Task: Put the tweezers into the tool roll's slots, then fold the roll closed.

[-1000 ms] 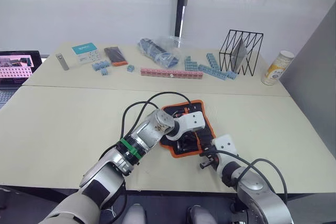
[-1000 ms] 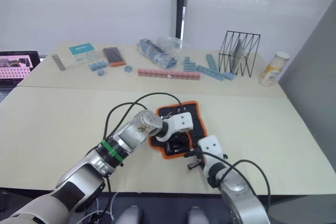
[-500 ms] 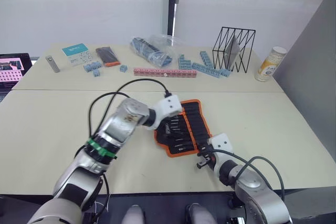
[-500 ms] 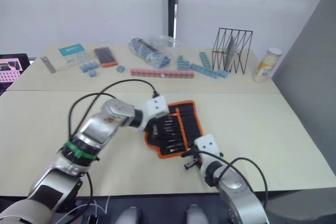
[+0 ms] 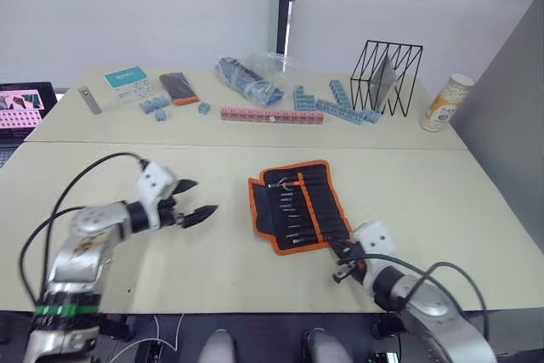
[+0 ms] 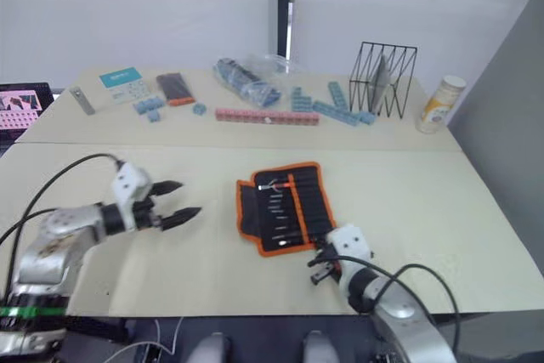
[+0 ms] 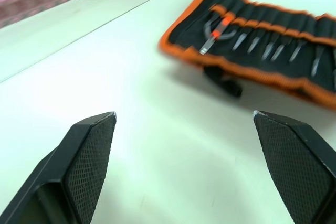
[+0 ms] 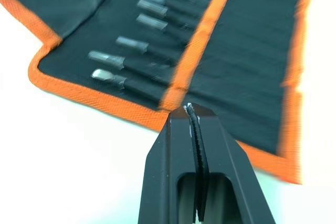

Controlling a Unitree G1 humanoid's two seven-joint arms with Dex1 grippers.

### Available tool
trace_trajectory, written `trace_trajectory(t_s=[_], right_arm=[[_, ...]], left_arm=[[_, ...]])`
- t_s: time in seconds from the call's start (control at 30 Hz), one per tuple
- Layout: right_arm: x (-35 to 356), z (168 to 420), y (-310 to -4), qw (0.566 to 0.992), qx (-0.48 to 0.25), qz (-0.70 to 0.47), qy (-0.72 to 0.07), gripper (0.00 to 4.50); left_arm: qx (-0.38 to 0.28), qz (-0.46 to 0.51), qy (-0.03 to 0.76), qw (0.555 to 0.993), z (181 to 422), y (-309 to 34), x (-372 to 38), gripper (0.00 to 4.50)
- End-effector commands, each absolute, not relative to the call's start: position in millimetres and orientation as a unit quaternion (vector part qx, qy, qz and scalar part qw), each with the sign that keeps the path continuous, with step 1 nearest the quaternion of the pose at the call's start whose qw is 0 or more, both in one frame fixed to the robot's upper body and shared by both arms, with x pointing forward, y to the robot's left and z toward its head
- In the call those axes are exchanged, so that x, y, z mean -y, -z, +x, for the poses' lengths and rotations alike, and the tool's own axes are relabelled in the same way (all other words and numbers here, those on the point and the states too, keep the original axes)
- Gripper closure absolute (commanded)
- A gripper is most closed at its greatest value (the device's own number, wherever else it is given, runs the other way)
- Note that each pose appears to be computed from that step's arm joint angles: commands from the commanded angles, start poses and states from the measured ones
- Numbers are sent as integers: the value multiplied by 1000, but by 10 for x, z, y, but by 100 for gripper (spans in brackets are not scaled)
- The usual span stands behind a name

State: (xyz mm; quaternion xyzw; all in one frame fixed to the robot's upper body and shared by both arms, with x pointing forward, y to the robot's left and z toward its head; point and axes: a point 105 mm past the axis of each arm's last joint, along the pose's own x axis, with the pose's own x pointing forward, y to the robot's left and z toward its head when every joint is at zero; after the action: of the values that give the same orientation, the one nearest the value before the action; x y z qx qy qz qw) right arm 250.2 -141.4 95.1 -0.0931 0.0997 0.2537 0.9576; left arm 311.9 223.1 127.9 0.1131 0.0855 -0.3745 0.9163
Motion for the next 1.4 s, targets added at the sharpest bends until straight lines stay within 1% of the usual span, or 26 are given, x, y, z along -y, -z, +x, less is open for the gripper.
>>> trace_trajectory(t_s=[0.03,0.17,0.23,0.37,0.4,0.57,0.67,0.73,0.9,0.97,1.03,1.1,1.2,1.27,1.4], right_arm=[[1640,2459,-1283,965,-32,-104,-239,367],[2038,2458,-1392,976,-12,-107,-188,232],[2202,2455,-1360,980,-14,-105,-172,163],[2414,2454,-1177,984,-25,-104,-142,26],[2445,2452,-1142,984,-28,-108,-139,2],[2493,2463,-1106,985,-21,-108,-135,2],[2434,2503,-1120,984,-18,-108,-141,2],[2321,2511,-1159,982,-14,-104,-158,2],[1735,2439,-1234,969,-8,-92,-231,2],[1423,2393,-1254,959,-5,-88,-269,2],[1127,2390,-1253,948,-2,-109,-300,2],[978,2402,-1261,943,4,-121,-310,2],[649,2493,-1204,933,13,-152,-325,2],[511,2552,-1190,930,21,-163,-328,2],[195,2687,-1188,920,48,-184,-342,2]], left_arm=[[-59,114,367,921,2987,-1369,-2404,0],[-69,115,335,933,2851,-1322,-2717,0],[-66,114,324,937,2820,-1316,-2784,0],[-67,110,307,943,2762,-1271,-2894,0],[-66,108,305,944,2754,-1263,-2901,0],[-67,101,295,948,2712,-1199,-2921,0],[-62,99,287,951,2707,-1198,-2909,0],[-63,99,288,950,2699,-1191,-2877,0],[-57,93,340,934,2633,-1208,-2608,0],[-59,90,368,924,2591,-1192,-2513,0],[-71,83,399,910,2544,-1147,-2430,0],[-73,82,414,904,2524,-1132,-2388,0],[-51,105,455,883,2492,-1134,-2253,0],[-35,117,472,873,2485,-1146,-2188,0],[-10,144,501,853,2547,-1182,-2068,0]])
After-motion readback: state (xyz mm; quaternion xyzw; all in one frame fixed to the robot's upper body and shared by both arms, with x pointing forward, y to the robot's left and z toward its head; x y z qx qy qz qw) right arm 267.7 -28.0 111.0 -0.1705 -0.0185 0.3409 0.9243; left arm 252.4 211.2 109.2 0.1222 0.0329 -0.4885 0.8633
